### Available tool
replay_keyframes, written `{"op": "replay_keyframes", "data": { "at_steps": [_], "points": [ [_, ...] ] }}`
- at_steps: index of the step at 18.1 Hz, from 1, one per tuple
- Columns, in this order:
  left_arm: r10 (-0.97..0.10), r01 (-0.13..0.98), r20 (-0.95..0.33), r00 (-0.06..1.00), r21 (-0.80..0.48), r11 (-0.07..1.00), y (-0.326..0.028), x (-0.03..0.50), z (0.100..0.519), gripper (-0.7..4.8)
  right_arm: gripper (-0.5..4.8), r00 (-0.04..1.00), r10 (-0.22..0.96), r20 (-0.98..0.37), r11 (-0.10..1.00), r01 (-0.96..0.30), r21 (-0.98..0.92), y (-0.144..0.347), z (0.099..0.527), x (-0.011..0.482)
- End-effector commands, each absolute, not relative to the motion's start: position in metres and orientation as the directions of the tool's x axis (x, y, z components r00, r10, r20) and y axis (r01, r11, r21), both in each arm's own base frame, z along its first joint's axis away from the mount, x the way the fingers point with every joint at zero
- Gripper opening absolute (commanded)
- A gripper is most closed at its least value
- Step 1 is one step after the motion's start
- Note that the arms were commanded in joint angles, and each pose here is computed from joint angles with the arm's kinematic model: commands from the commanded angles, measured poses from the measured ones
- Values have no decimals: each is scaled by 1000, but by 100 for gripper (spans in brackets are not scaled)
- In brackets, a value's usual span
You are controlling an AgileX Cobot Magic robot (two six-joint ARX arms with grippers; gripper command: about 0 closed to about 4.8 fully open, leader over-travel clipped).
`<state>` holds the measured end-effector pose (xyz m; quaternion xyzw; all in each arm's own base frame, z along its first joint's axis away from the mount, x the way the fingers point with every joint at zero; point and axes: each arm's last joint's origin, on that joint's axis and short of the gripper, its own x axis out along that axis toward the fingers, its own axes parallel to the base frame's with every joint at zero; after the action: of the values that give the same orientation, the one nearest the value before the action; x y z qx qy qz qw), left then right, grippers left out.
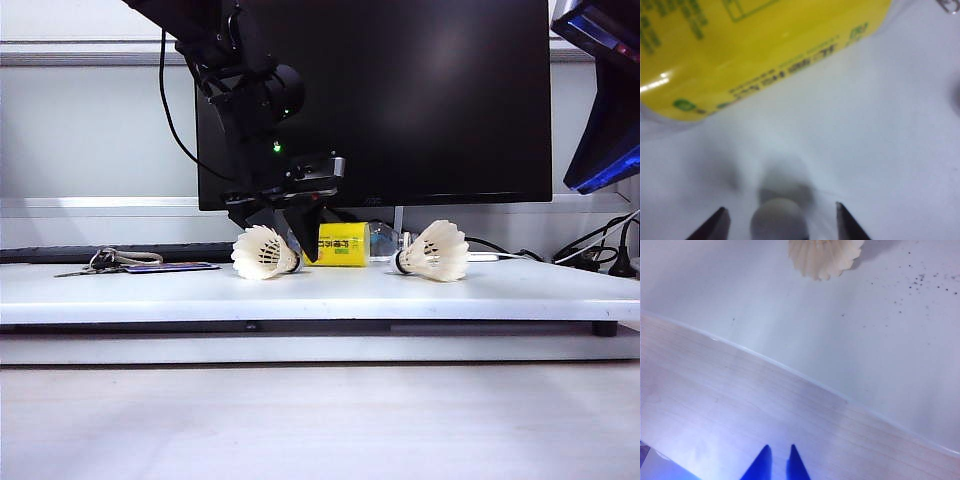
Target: Stack the badminton balls on the table vertically.
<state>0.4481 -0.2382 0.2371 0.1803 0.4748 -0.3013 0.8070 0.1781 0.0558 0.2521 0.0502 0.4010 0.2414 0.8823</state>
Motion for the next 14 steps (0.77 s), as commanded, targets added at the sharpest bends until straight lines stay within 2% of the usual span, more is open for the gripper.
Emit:
{"op": "replay_keyframes", "data": {
  "at_steps": [1,6,7,9,14],
  "points": [
    [-322,658,-866,382,10,753,-239,449,239,277,53,570,472,-672,875,-394,281,56,254,179],
    [-315,659,-872,375,13,752,-239,449,238,264,53,569,475,-671,874,-396,283,56,254,179],
    [-311,658,-872,377,16,753,-238,449,238,234,53,569,475,-671,874,-396,283,56,254,179],
    [-300,657,-876,378,26,754,-238,448,238,214,53,568,476,-671,873,-396,283,56,254,179],
    [-297,664,-879,374,30,747,-238,448,238,208,53,559,494,-666,863,-408,297,57,254,178]
  ]
}}
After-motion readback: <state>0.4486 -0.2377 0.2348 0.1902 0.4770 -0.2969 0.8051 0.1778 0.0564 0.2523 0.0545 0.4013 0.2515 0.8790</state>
